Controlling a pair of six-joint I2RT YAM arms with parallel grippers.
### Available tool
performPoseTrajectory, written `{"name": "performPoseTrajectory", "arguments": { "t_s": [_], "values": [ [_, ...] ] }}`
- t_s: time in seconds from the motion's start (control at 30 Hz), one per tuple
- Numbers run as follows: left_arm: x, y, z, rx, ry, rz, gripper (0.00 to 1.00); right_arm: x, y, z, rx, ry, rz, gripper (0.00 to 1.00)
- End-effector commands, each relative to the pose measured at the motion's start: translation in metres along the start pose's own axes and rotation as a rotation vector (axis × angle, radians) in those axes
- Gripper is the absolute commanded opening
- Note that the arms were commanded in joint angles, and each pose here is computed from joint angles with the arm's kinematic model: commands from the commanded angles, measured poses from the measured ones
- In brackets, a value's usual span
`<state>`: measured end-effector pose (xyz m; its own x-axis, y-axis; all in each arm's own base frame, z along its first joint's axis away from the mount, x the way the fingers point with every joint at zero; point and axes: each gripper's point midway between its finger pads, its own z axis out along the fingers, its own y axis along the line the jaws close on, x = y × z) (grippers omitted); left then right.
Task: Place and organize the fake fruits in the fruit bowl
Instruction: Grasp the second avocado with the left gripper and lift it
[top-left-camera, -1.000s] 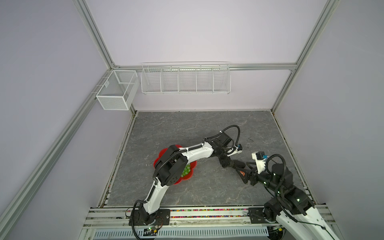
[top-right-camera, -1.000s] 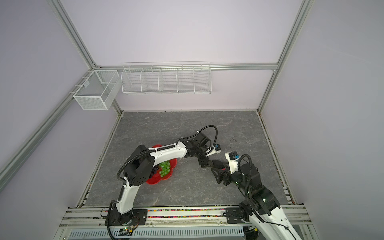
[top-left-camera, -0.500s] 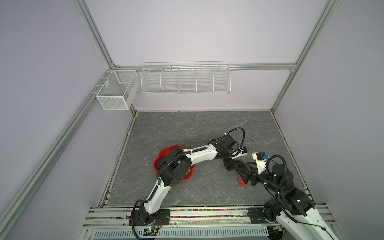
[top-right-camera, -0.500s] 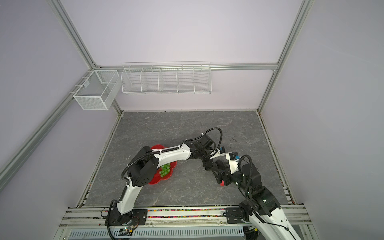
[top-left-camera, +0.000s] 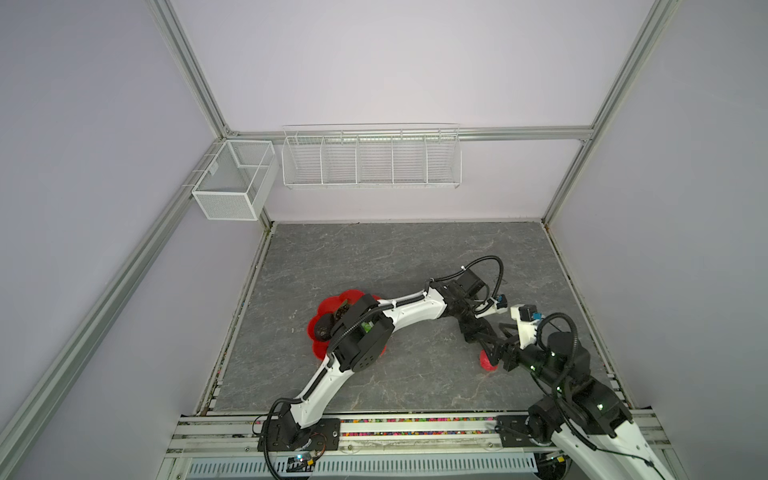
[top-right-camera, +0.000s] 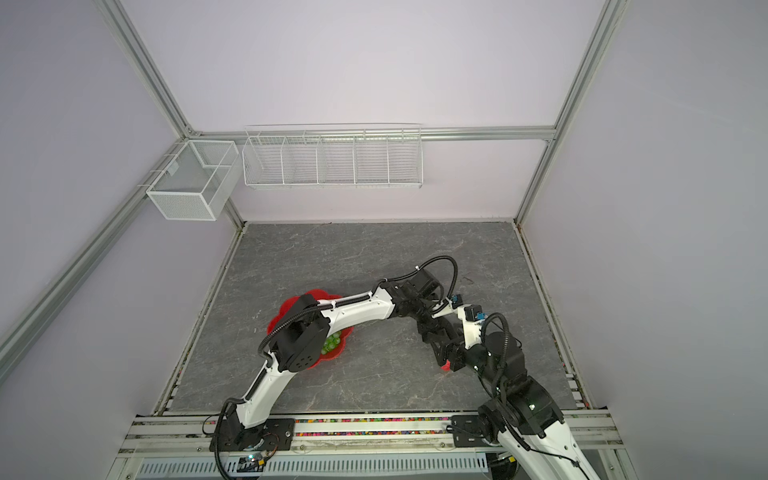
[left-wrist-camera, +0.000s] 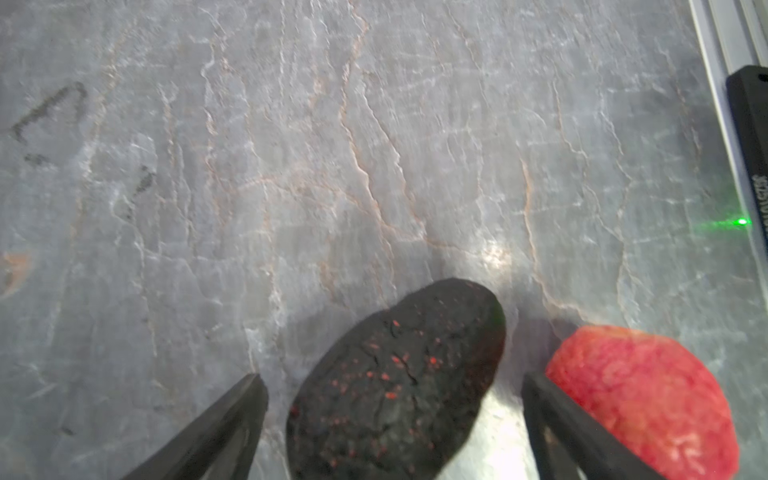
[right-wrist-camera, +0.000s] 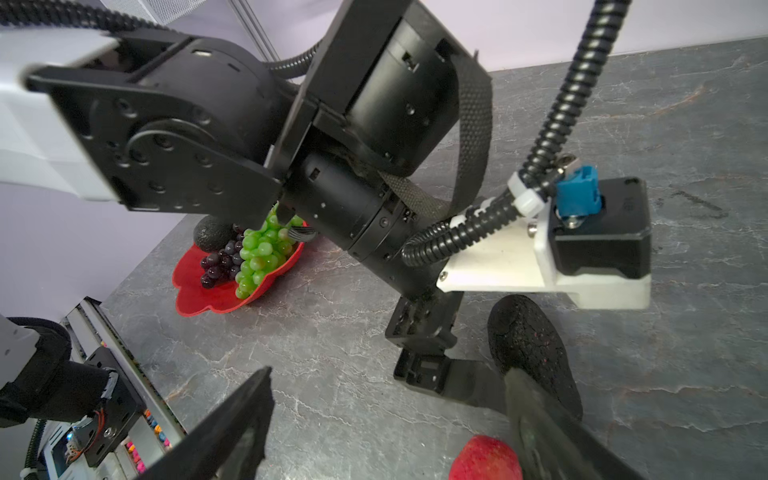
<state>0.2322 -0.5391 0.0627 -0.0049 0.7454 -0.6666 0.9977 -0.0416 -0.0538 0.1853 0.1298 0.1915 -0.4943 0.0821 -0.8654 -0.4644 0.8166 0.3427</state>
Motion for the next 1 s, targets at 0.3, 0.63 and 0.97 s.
{"name": "performPoseTrajectory", "arguments": {
  "t_s": [0.3, 0.63, 0.97],
  "values": [
    [0.015, -0.005, 0.024, 0.082, 0.076, 0.043, 1.00, 0.002, -0.004, 0.003, 0.017, 0.000, 0.003, 0.89],
    [-0.005, 0.013, 0.028, -0.008, -0.019, 0.038, 0.80, -0.001, -0.005, -0.003, 0.027, -0.022, 0.005, 0.89],
    [-0.022, 0.045, -0.025, -0.256, -0.189, -0.029, 0.53, -0.005, -0.008, -0.003, 0.044, -0.038, 0.003, 0.89]
  ]
}}
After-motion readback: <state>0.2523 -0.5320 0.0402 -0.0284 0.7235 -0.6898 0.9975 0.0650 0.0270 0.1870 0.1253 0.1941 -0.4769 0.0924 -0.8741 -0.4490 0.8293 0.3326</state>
